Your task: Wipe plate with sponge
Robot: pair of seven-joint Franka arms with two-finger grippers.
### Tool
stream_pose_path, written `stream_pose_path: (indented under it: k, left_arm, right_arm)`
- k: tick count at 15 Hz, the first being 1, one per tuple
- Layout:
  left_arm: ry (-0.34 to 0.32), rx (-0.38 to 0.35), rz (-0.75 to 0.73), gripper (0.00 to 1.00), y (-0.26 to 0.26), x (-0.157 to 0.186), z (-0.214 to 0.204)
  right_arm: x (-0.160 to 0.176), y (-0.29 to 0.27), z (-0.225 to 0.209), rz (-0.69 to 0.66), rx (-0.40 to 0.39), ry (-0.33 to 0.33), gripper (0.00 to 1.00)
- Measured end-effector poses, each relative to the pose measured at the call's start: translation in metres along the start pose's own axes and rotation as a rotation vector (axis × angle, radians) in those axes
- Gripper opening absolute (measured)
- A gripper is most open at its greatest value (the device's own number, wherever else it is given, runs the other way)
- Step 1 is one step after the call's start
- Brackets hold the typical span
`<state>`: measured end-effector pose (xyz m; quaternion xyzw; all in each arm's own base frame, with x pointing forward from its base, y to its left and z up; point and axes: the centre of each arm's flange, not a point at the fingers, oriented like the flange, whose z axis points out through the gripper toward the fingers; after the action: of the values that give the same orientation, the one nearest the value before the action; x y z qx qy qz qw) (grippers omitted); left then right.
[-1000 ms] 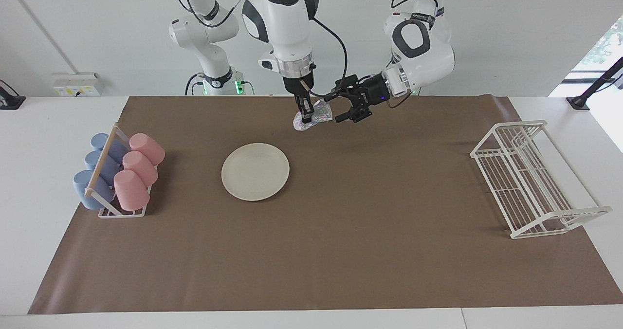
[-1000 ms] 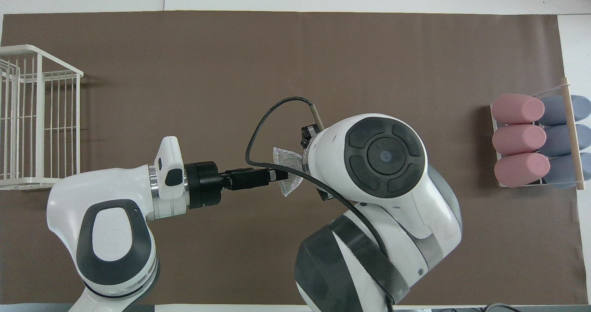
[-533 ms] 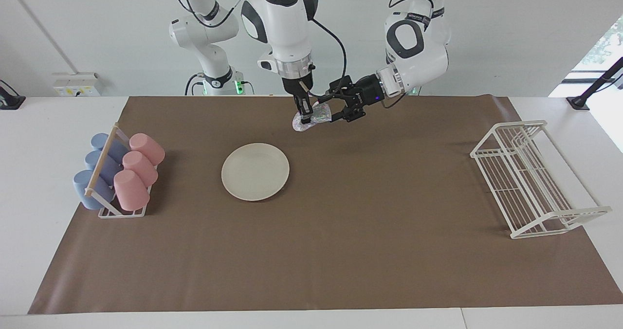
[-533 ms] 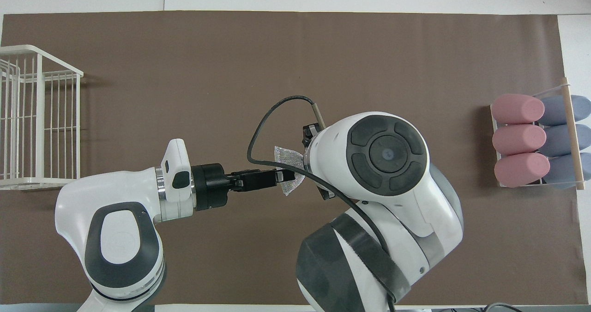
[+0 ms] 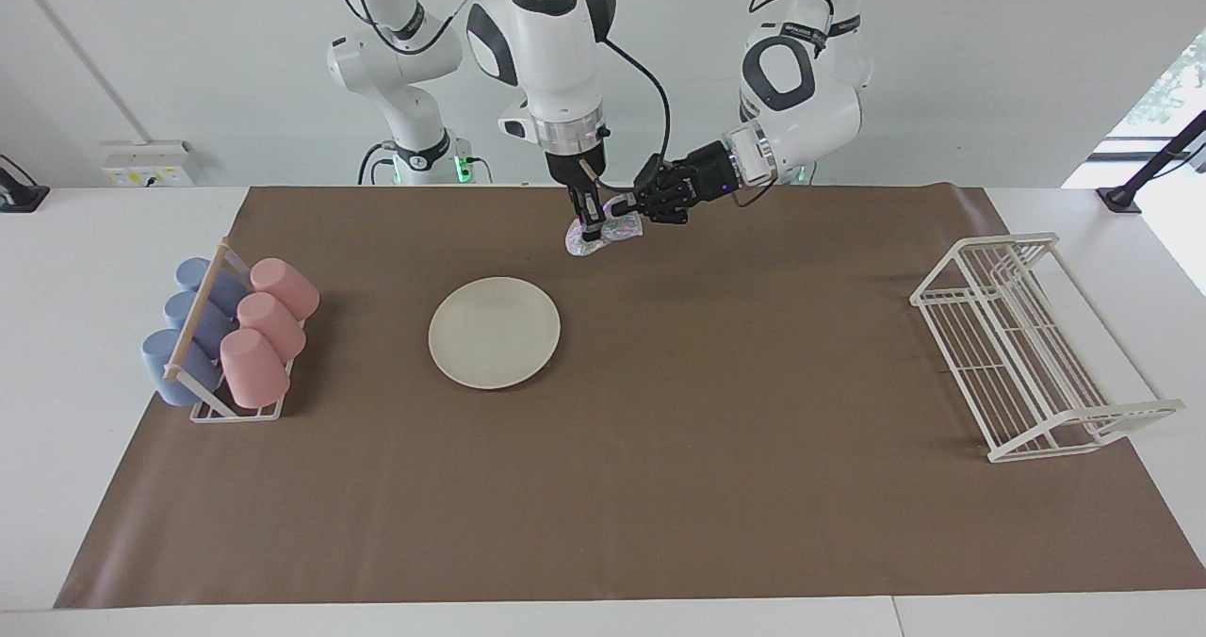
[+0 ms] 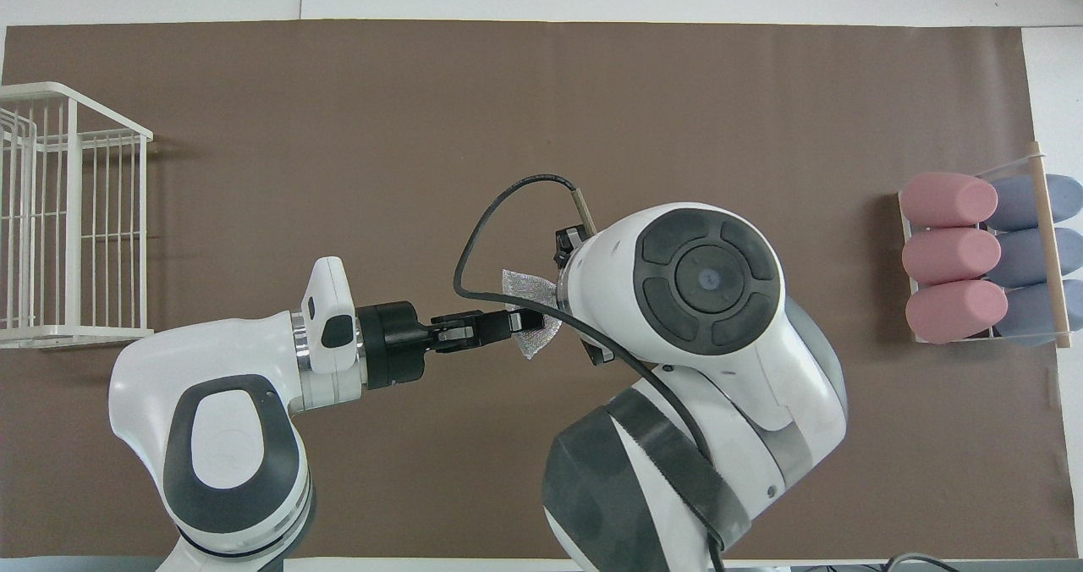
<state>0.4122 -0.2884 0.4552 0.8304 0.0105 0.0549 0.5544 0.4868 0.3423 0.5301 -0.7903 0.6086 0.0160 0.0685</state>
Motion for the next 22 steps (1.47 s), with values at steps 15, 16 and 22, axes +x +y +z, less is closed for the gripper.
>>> stream_pose_path:
  k: [15, 16, 22]
  left_arm:
    - [0.015, 0.148, -0.086, 0.06, 0.004, 0.024, -0.027]
    - [0.015, 0.19, -0.088, 0.06, 0.005, 0.031, -0.037]
    - [-0.075, 0.447, -0.077, 0.06, 0.013, 0.076, -0.115]
  right_arm:
    - [0.079, -0.024, -0.036, -0.266, 0.091, 0.022, 1.0]
    - [0.095, -0.025, -0.043, -0.356, 0.095, 0.034, 1.0]
    - [0.171, -0.019, -0.073, -0.882, 0.074, 0.101, 1.0]
